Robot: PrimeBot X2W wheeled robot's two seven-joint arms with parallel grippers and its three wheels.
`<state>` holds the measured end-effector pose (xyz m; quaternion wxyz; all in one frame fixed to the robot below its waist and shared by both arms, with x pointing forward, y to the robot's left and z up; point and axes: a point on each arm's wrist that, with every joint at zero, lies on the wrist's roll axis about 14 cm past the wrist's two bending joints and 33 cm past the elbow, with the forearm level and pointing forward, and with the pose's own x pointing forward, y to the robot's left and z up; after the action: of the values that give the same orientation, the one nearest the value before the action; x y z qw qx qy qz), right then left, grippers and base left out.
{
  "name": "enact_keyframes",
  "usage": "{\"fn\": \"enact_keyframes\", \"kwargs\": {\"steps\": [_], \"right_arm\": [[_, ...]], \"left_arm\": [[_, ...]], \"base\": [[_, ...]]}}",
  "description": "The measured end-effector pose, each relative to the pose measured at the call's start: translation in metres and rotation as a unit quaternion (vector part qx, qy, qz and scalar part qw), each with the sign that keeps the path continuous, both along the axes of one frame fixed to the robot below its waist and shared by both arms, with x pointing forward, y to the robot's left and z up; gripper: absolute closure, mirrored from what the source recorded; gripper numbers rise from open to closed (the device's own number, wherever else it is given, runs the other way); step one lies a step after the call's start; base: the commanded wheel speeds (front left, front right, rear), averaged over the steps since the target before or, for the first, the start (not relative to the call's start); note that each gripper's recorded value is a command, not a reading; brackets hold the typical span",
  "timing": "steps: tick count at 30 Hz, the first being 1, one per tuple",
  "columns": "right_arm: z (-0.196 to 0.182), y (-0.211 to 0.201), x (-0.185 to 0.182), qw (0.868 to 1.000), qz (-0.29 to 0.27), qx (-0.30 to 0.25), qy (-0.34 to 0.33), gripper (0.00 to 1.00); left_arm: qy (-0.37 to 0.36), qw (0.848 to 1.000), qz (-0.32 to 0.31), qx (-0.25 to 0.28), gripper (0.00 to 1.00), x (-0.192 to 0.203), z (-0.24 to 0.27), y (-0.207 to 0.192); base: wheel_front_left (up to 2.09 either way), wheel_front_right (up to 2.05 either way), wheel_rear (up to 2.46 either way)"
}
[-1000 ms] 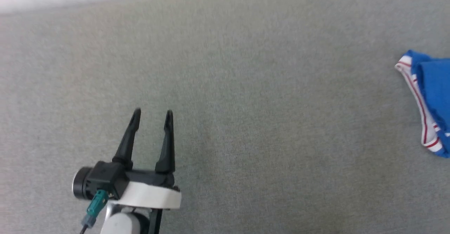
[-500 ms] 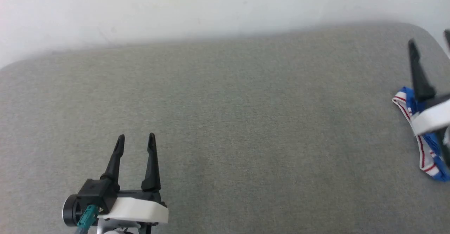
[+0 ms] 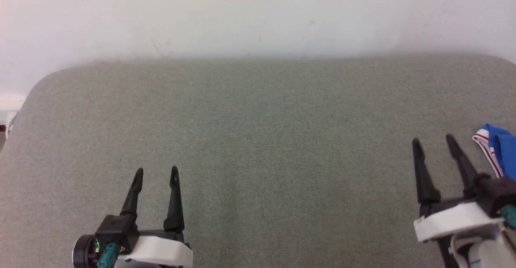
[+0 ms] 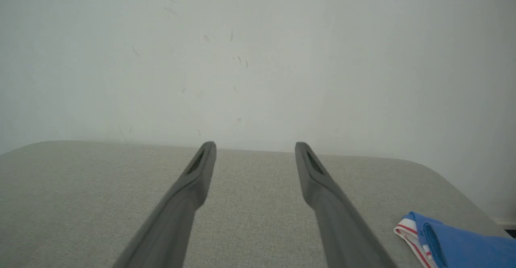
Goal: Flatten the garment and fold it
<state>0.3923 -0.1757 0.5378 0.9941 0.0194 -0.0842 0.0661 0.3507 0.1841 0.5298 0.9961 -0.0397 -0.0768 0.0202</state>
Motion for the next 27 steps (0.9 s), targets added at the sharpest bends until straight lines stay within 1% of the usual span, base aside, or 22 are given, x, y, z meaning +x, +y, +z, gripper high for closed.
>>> {"fn": "enact_keyframes", "kwargs": {"steps": [3, 7, 15, 27], "right_arm": [[-0.014, 0.006, -0.009, 1.000, 0.002, -0.001, 0.019, 0.00], [-0.020, 0.010, -0.016, 1.000, 0.002, -0.001, 0.029, 0.00], [-0.021, 0.009, -0.019, 1.000, -0.005, 0.001, 0.029, 0.00], [-0.018, 0.007, -0.018, 1.000, -0.010, -0.001, 0.024, 0.00]], "left_arm": [[0.003, 1.000, 0.002, 0.007, 0.00, -0.003, -0.002, 0.001], [0.011, 1.000, 0.003, 0.010, 0.00, -0.006, -0.007, 0.002], [0.030, 0.999, 0.001, 0.015, 0.00, -0.008, -0.019, 0.001], [0.038, 0.999, 0.001, 0.015, 0.00, -0.008, -0.024, 0.001]], "base": [[0.00, 0.00, 0.00], [0.00, 0.00, 0.00], [0.00, 0.00, 0.00], [0.00, 0.00, 0.00]]}}
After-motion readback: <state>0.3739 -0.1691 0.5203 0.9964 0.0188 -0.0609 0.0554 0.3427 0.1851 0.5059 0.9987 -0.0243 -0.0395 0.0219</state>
